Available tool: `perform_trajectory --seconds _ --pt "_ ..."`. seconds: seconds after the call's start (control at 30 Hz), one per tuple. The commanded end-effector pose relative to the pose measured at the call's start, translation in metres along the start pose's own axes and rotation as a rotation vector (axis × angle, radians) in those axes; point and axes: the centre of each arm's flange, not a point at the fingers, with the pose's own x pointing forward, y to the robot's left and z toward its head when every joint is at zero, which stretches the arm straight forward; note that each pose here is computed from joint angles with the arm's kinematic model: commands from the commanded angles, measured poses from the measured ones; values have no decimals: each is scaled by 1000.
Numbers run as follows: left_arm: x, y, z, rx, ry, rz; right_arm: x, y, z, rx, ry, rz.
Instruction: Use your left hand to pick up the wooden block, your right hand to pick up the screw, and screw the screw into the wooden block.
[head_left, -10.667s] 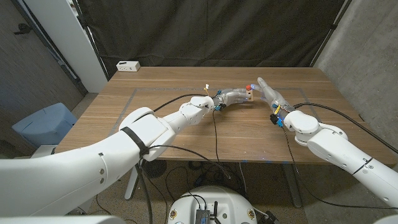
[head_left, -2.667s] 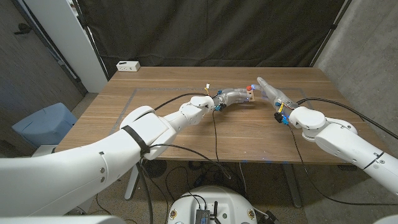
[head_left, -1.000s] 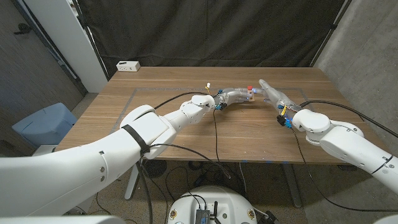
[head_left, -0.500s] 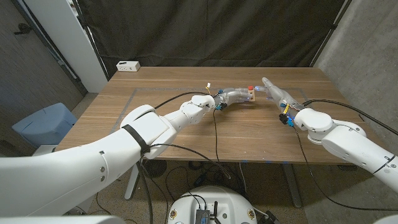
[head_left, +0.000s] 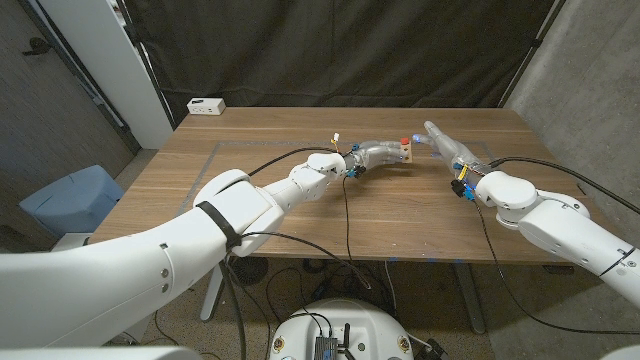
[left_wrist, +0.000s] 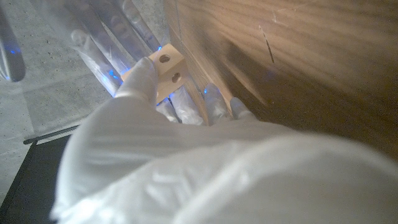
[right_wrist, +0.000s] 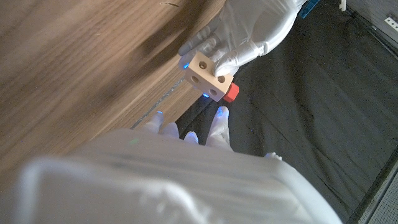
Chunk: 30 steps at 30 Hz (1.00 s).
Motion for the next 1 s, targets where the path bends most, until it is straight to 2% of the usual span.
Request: perform_trajectory --seconds 0.03,1.0 --pt "0 -1 -1 1 1 -4 5 -3 1 -2 -9 3" --pt "1 -1 0 3 4 1 21 6 2 8 -21 52"
